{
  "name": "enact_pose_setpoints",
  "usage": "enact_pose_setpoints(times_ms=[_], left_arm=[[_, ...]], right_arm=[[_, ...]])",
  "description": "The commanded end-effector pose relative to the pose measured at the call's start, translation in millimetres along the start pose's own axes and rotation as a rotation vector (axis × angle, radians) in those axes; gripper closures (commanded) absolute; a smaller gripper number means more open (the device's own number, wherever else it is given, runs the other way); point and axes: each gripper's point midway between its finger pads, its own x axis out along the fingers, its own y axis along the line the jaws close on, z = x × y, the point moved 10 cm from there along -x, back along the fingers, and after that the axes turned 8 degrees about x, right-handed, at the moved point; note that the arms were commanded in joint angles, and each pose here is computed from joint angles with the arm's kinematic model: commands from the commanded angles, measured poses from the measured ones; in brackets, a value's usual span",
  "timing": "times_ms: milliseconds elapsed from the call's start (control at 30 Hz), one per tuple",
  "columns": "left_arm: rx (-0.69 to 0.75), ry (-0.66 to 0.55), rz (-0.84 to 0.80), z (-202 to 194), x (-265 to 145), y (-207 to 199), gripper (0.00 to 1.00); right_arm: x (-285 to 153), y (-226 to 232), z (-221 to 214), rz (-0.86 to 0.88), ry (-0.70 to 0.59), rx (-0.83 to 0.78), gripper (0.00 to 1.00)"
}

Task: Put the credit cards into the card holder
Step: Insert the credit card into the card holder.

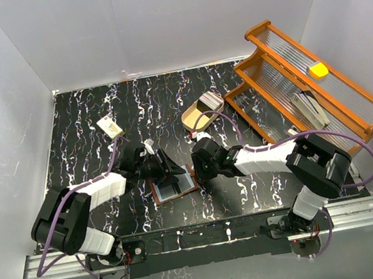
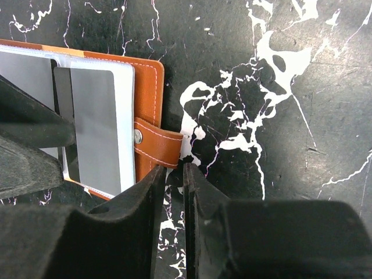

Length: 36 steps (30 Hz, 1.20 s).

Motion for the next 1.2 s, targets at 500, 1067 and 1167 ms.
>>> enact_pose_setpoints(times_ms=[500,1067,1167], left_arm=[[0.025,-0.041,0.172,3,-6,6,0.40],[-0.007,-0.049,-0.032,5,4,-5,0.40],[-0.001,-0.053,-0.048,5,1,-8,0.40]], right_arm=[[-13,9,16,0.004,-0.093,-0.029,0.82],[1,6,3,0.050,-0.044,-0.019,0.85],[-3,5,5,0.032,-0.055,-0.017,0.85]])
